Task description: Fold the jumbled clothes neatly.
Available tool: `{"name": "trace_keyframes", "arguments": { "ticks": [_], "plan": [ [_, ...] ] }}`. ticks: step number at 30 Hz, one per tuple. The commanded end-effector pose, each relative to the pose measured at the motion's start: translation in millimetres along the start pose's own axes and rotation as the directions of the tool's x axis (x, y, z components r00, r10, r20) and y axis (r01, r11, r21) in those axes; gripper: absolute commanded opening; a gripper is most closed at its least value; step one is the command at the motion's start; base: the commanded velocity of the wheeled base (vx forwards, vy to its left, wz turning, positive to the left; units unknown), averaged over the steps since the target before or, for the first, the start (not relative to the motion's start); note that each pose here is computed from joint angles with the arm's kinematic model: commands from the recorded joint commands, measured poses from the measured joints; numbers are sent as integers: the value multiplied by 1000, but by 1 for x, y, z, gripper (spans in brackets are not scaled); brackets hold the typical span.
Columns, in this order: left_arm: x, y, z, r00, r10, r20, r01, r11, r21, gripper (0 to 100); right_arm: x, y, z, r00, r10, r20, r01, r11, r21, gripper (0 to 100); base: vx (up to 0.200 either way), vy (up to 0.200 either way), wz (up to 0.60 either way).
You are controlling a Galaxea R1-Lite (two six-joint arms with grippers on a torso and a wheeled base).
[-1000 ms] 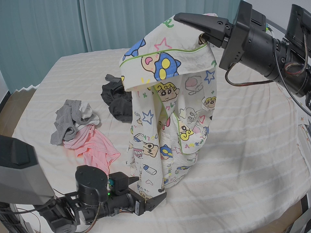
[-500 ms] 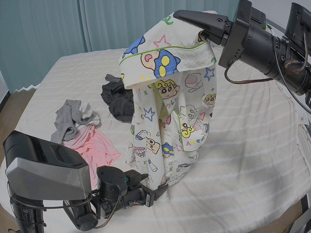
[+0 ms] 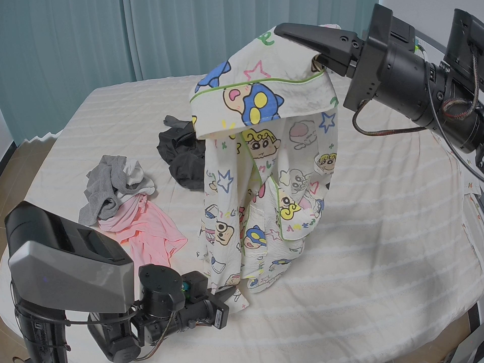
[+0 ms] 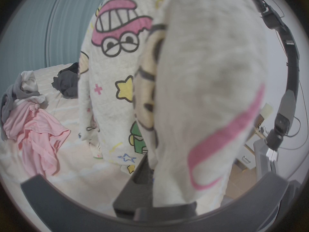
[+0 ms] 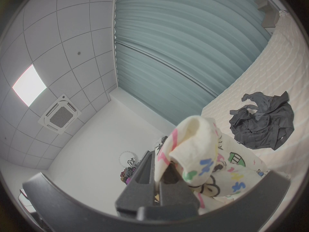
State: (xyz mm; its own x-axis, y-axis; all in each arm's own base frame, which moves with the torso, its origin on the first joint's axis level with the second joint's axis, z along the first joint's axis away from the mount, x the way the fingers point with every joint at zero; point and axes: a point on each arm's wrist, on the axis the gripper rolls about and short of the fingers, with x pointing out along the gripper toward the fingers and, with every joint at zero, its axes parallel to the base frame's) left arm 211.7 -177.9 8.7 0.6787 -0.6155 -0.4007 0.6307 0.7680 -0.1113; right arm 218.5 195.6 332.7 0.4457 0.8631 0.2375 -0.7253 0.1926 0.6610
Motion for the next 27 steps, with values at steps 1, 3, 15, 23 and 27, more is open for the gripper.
{"name": "trace_keyframes", "arguments": {
  "ticks": [1, 3, 15, 23, 27],
  "plan": [
    [-38, -2, 17, 998, -1, 63, 0, 1000, 22, 0, -20, -11, 8, 995, -81, 52, 82, 996, -22, 0, 0, 0, 0],
    [-49, 0, 23, 996, 9, 90, -11, 1000, 19, 0, -28, -17, 12, 991, -113, 73, 115, 993, -31, 0, 0, 0, 0],
    [-97, 22, 94, 891, 111, 440, -121, 993, -5, 0, -99, -37, 36, 926, -297, 232, 347, 912, -218, 0, 0, 0, 0],
    [-121, 21, 175, 790, 226, 570, -226, 972, -71, 0, -126, -7, 43, 913, -259, 314, 351, 891, -286, 0, 0, 0, 0],
    [-138, 18, 205, 754, 286, 591, -275, 955, -112, 0, -138, 5, 46, 903, -246, 352, 361, 879, -311, 0, 0, 0, 0]
  ]
}}
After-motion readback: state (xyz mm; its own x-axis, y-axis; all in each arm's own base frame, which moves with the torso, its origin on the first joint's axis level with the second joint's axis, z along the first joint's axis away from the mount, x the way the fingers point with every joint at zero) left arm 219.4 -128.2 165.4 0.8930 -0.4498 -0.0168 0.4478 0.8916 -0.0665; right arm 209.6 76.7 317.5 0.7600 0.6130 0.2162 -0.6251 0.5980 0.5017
